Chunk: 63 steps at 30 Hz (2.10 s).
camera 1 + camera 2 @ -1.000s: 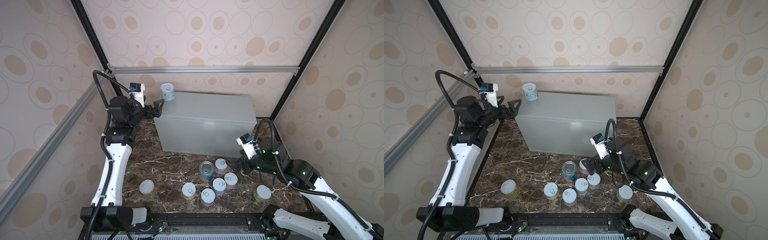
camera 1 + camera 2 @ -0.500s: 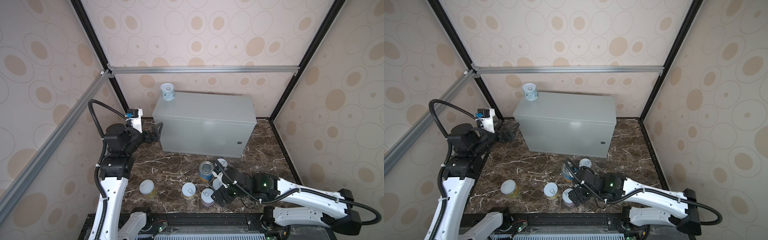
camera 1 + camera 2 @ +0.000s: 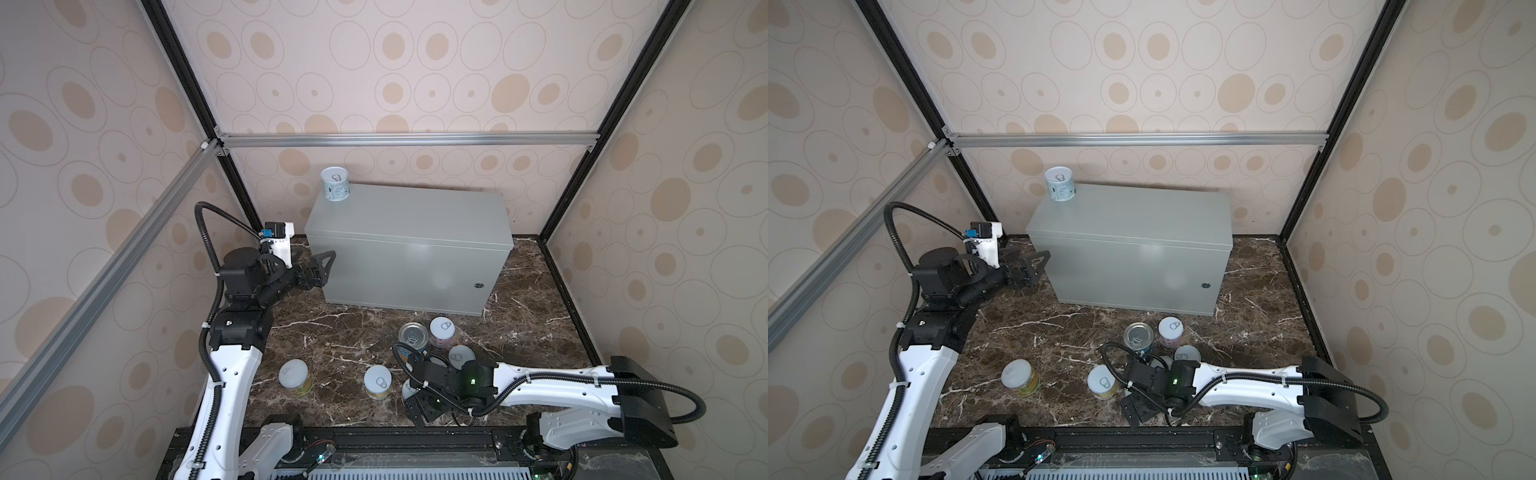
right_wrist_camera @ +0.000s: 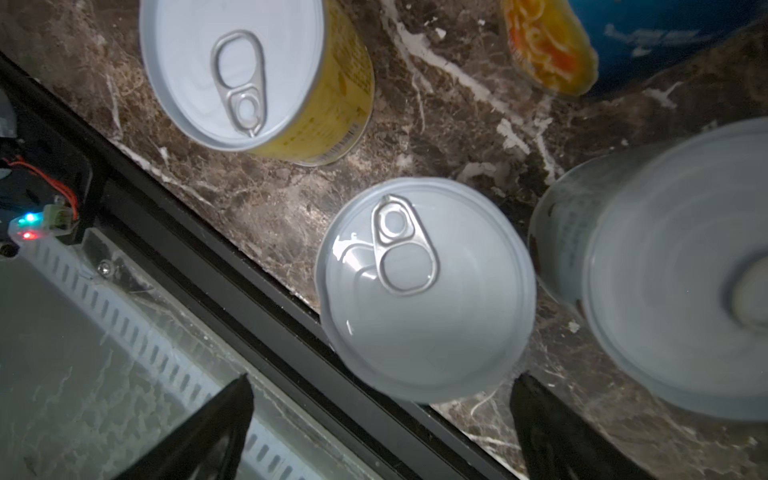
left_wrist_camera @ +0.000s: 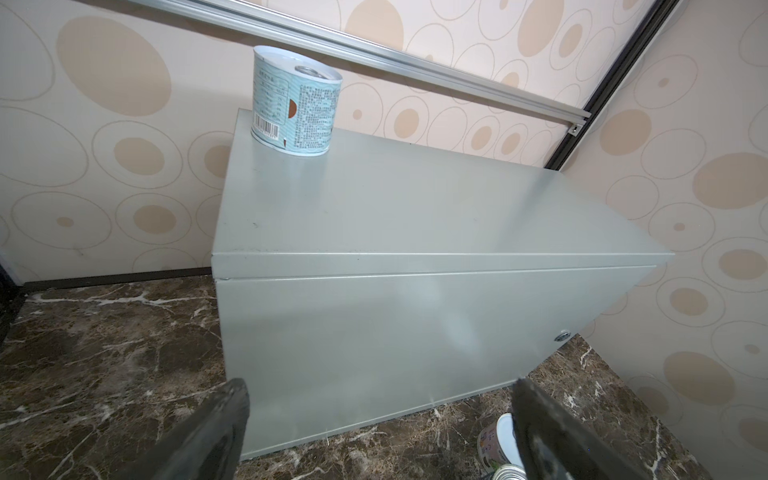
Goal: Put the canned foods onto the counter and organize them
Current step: 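Lower the right gripper onto the pink cherry-print can among the floor cans, then close the right gripper around the pink can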
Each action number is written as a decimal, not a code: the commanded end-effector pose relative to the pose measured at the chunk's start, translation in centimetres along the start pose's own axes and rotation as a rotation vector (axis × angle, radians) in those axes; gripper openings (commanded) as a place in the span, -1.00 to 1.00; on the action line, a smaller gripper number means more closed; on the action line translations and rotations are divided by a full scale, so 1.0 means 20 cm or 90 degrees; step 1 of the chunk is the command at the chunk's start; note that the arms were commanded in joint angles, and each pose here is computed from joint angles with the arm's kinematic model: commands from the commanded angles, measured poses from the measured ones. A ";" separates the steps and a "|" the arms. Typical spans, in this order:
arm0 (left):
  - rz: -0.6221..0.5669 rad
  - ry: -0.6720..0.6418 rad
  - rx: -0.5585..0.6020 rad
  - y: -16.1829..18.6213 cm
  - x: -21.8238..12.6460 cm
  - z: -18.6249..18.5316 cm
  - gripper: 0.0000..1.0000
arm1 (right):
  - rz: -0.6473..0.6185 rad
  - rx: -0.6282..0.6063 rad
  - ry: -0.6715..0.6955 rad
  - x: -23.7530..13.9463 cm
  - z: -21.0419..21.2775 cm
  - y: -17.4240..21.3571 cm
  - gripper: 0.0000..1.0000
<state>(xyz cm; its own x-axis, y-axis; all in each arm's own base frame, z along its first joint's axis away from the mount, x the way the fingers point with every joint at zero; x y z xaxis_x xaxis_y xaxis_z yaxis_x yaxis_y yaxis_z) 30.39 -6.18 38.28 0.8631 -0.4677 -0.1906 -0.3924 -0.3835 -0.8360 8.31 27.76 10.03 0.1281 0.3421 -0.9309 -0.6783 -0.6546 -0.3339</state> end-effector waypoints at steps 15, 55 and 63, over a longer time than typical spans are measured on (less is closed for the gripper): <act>-0.030 0.026 0.015 -0.10 0.02 -0.05 0.96 | -0.015 0.017 0.082 0.12 -0.14 -0.19 0.95; -0.010 0.087 0.018 -0.04 0.02 -0.10 0.96 | -0.064 -0.122 0.101 -0.45 -0.15 -0.30 0.25; 0.062 0.182 0.061 0.10 0.03 -0.22 0.96 | -0.146 -0.147 0.068 -0.73 -0.19 -0.50 0.22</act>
<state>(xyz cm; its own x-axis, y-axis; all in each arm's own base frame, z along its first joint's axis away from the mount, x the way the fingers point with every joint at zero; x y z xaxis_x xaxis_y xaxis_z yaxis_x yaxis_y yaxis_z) 30.18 -8.65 38.19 0.7758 -0.6116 -0.1550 -0.4318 -0.3356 -0.8372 15.60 26.94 23.05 0.3265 0.3704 -0.8696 -0.5066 -0.7081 -0.4918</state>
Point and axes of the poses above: each gripper's point midway between its finger pads, its own x axis out along the fingers, its own z axis along the line the jaws close on, y = z × x, the point moved 3 cm from there along -x, back along the fingers, and after that the axes turned 15 degrees about -x, right-handed, at the moved point
